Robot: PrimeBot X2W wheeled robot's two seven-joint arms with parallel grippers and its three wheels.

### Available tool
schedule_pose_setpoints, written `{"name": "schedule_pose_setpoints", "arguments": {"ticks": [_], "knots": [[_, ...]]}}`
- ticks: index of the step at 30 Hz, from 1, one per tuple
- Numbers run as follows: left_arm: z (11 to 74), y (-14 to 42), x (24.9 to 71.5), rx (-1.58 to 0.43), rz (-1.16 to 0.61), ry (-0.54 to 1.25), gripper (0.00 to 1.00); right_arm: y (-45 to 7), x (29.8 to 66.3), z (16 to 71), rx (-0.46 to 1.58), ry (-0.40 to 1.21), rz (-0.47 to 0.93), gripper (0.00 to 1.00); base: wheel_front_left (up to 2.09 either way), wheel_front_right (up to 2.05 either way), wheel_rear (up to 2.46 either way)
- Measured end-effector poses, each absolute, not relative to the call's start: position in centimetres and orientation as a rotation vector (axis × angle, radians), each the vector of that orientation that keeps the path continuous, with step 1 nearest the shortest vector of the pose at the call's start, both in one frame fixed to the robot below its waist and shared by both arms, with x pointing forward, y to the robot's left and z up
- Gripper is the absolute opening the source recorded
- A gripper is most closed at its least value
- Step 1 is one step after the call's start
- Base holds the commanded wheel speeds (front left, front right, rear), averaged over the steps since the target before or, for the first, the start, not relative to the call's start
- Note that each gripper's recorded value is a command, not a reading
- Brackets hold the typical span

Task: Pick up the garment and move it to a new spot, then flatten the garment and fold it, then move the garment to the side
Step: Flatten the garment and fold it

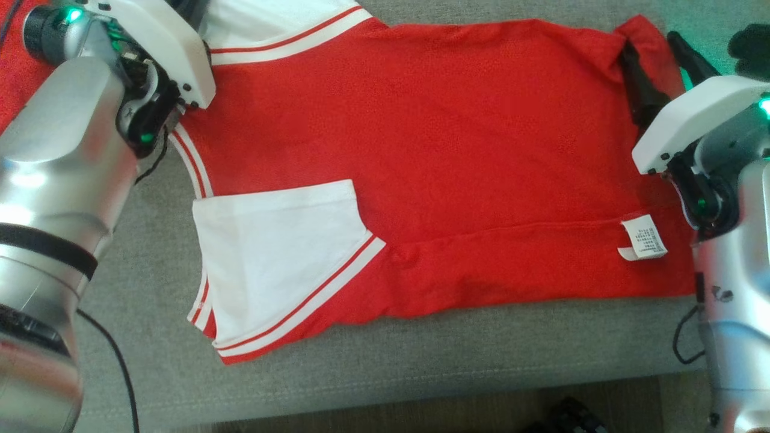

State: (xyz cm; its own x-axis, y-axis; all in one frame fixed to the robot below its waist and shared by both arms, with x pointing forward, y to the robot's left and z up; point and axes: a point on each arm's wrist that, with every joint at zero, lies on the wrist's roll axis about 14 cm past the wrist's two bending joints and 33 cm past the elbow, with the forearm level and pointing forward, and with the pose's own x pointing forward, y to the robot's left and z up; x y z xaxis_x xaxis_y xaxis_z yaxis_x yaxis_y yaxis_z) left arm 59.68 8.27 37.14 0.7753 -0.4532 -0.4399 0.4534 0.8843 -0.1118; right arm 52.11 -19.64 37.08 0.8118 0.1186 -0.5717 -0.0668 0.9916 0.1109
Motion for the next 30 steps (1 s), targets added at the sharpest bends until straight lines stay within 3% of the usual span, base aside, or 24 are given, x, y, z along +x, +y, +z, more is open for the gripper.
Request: {"name": "schedule_pose_setpoints", "arguments": {"ticks": [6,8,9,14,21,30], "knots": [[37.2,8.5,59.6,-0.012,-0.483,0.475,0.00,-19.6,51.8,36.6,0.084,0.652,0.102,0.97,0.00,0.00,0.00],[37.1,8.5,59.6,-0.015,-0.483,0.477,0.00,-19.6,51.7,36.4,0.084,0.667,0.102,0.36,0.00,0.00,0.00],[37.0,8.5,59.5,-0.019,-0.482,0.479,0.00,-19.6,51.8,36.6,0.085,0.663,0.102,0.00,0.00,0.00,0.00],[37.9,8.5,59.9,-0.037,-0.479,0.417,0.00,-20.2,52.1,37.0,0.099,0.649,0.083,0.00,0.00,0.00,0.00],[41.6,8.9,60.5,-0.039,-0.488,0.284,0.00,-21.2,53.6,41.3,0.149,0.466,0.046,0.00,0.00,0.00,0.00],[48.3,8.9,59.6,-0.053,-0.514,0.055,0.00,-21.0,52.3,42.9,0.208,0.382,0.037,0.00,0.00,0.00,0.00]]}}
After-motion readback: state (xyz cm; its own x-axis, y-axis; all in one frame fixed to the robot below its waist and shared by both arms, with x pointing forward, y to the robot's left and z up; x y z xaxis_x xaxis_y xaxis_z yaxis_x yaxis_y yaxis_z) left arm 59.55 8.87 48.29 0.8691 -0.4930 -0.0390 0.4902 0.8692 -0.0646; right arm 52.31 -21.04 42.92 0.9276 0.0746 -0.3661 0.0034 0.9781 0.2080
